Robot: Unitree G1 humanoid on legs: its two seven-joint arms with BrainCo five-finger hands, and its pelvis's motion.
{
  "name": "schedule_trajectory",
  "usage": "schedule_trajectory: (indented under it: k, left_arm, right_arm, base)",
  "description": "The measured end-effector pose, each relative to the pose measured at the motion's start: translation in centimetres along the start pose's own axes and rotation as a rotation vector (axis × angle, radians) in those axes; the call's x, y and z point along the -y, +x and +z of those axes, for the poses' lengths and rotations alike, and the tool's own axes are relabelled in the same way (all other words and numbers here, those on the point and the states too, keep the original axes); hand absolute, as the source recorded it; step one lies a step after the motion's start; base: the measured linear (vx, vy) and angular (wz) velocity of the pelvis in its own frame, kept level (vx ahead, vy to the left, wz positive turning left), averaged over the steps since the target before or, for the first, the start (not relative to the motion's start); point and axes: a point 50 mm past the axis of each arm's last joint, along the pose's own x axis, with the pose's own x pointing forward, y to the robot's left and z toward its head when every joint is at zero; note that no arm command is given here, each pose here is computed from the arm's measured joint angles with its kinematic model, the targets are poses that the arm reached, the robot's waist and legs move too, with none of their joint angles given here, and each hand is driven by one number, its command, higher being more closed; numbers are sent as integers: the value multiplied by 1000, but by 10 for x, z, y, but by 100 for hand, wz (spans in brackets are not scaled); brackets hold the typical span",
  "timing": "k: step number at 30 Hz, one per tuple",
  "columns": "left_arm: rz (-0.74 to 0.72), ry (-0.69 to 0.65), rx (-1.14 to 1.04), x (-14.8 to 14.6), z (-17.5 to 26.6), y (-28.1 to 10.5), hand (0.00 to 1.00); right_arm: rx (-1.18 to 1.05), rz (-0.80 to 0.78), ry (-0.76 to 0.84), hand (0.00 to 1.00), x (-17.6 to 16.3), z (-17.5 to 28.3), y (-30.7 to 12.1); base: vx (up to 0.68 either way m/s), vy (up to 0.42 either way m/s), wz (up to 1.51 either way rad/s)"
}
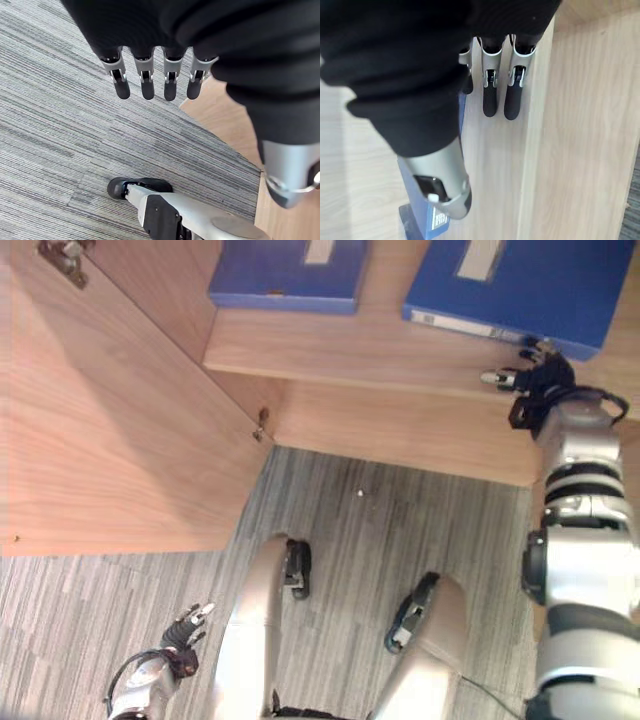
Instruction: Walk over to the cabinet, pick up the folder, carry it to the office cabinet, place the folder inside the office cabinet, then close the office cabinet door
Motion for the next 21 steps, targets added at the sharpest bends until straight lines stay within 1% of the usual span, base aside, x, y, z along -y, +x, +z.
schedule_trajectory:
  k: [4, 7, 10, 12, 16, 18, 21]
  left_arm:
    - [1, 7, 12, 0, 5, 2, 0]
    - [3, 21, 17, 0, 7, 3, 0]
    - [15, 14, 13, -2, 6, 3, 0]
    - [20, 17, 7, -3, 5, 2, 0]
    - [17, 34, 8, -2, 6, 3, 0]
    - [27, 35, 3, -2, 5, 4, 0]
    - [41, 31, -5, 1, 3, 5, 0]
  right_arm:
    - [3, -27, 16, 0, 7, -1, -1]
    - [35, -31, -47, 0, 6, 9, -2]
    - [50, -28, -72, 0, -3, 10, -1]
    - [56, -20, -124, 0, -13, 10, 0]
    - [69, -33, -158, 0, -17, 11, 0]
    - [90, -48, -127, 0, -21, 13, 0]
    - [97, -53, -108, 0, -40, 1, 0]
  base:
    - [12, -37, -6]
    - [17, -39, -1]
    - [13, -31, -2]
    - [8, -23, -6]
    - [8, -3, 0]
    - [40, -18, 0]
    - [46, -23, -2]
